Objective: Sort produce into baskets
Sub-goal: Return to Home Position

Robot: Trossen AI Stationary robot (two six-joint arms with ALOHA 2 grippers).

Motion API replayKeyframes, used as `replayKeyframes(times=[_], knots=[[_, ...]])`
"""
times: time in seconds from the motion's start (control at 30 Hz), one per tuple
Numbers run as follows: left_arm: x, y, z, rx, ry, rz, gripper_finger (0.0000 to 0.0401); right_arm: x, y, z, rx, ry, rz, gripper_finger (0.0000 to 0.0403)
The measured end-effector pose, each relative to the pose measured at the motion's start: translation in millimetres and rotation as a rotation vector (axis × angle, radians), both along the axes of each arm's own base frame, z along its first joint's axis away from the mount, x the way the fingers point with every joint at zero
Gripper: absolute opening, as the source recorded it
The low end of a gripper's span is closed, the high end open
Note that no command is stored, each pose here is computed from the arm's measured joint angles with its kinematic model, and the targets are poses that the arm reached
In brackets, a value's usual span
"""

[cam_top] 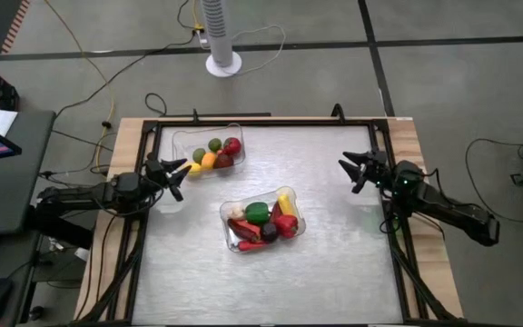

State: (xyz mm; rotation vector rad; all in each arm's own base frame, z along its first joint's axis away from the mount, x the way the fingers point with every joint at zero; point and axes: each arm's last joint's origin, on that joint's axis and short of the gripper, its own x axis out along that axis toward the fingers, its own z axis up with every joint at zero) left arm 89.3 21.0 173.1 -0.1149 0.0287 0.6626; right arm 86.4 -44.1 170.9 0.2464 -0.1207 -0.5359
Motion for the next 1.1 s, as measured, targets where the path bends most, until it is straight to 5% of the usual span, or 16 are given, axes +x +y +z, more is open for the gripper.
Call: replayKeyframes(times=[1.1], knots=[[-0.1, 0.0, -0.3, 0.011, 0.015, -0.002, 0.0123, 0.0, 0.1, -0.2, 0.002, 0.002, 0.003, 0.0217]])
